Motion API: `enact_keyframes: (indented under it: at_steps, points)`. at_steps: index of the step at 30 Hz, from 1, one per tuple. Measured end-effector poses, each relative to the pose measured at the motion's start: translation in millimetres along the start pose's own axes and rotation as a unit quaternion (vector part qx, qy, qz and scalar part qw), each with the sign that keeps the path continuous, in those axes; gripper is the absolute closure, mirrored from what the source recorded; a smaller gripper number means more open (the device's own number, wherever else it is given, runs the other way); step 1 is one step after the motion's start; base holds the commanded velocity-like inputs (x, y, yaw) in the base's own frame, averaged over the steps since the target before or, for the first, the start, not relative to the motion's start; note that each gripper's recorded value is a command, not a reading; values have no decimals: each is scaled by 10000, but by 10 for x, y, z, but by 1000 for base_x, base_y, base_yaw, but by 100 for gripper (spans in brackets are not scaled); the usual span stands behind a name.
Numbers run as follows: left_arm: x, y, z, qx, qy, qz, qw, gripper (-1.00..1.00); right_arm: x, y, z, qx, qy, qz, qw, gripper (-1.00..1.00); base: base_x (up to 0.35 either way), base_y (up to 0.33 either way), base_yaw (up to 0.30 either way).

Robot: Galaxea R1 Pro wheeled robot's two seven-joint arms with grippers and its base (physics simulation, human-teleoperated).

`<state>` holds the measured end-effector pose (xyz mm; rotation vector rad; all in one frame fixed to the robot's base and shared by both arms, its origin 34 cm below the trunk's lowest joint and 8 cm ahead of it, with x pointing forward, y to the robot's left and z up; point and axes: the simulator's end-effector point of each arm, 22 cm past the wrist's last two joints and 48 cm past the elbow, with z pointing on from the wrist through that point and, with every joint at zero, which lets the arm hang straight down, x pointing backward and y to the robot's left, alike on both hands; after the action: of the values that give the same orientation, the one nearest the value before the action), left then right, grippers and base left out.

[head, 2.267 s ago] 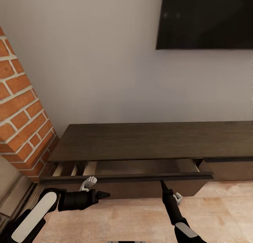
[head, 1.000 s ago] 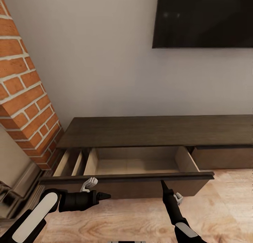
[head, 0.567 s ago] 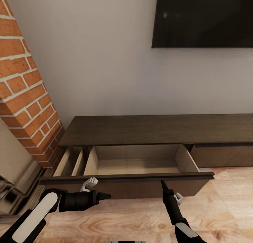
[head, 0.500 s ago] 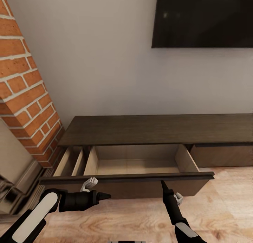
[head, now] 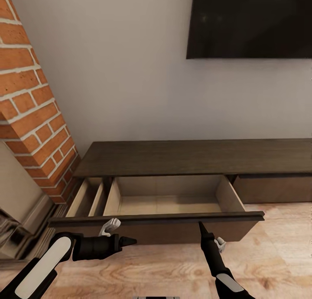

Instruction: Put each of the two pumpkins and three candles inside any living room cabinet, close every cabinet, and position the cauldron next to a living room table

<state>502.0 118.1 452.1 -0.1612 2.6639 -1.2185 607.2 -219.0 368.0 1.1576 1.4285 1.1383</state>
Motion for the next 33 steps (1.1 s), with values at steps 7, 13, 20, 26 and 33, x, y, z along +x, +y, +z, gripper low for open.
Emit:
enact_keyframes:
  at_steps: [7, 13, 20, 26, 33]
  points:
    - [0, 0, 0, 1, 0, 0, 10000, -100, -2, 0, -2, -2, -2, 3, 10000, 100, -62, 0, 0]
    - [0, -1, -1, 0, -1, 1, 10000, -100, -2, -1, -12, -16, 1, -2, 10000, 100, -39, 0, 0]
    - [1, -1, 0, 2, 0, 0, 10000, -100, -4, 0, -7, -10, -4, 1, 10000, 100, -57, 0, 0]
    - [0, -1, -1, 1, 0, 1, 10000, -100, -3, -2, -21, -27, 2, -7, 10000, 100, -3, 0, 0]
    - [0, -1, 0, 0, 0, 1, 10000, -100, -4, -1, -10, -13, -3, -2, 10000, 100, -35, 0, 0]
